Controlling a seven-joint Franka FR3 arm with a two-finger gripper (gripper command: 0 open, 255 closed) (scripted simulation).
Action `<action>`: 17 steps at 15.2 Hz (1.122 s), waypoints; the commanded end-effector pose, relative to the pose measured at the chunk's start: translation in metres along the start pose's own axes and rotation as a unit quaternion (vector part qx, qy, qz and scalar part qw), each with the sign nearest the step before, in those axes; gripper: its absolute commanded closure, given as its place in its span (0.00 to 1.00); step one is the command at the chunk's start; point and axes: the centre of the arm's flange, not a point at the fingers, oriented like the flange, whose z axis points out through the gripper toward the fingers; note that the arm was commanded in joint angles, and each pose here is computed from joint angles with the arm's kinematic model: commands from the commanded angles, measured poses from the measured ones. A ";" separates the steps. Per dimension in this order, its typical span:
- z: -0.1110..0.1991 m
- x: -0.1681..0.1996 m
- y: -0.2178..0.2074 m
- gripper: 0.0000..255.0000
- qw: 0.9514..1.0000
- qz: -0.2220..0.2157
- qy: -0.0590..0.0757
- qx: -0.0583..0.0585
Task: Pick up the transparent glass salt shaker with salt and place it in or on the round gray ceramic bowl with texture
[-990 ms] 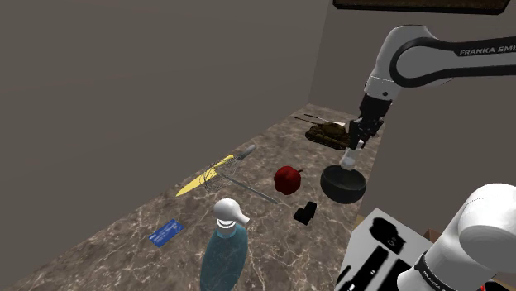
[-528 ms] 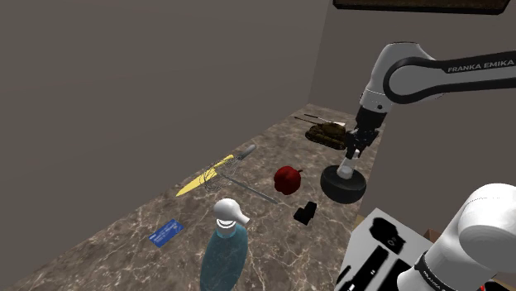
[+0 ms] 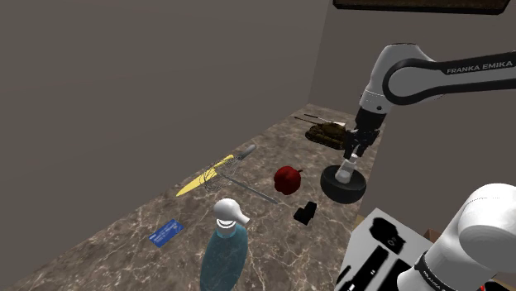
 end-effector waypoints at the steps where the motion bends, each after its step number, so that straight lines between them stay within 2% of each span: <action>1: 0.000 0.000 0.000 0.00 1.000 0.000 0.000 0.000; 5: 0.000 0.000 0.000 0.00 1.000 0.000 0.000 0.000; 9: -0.050 0.000 0.000 0.00 1.000 0.000 0.000 0.000; 17: -0.050 0.000 0.000 0.00 1.000 0.000 0.000 0.000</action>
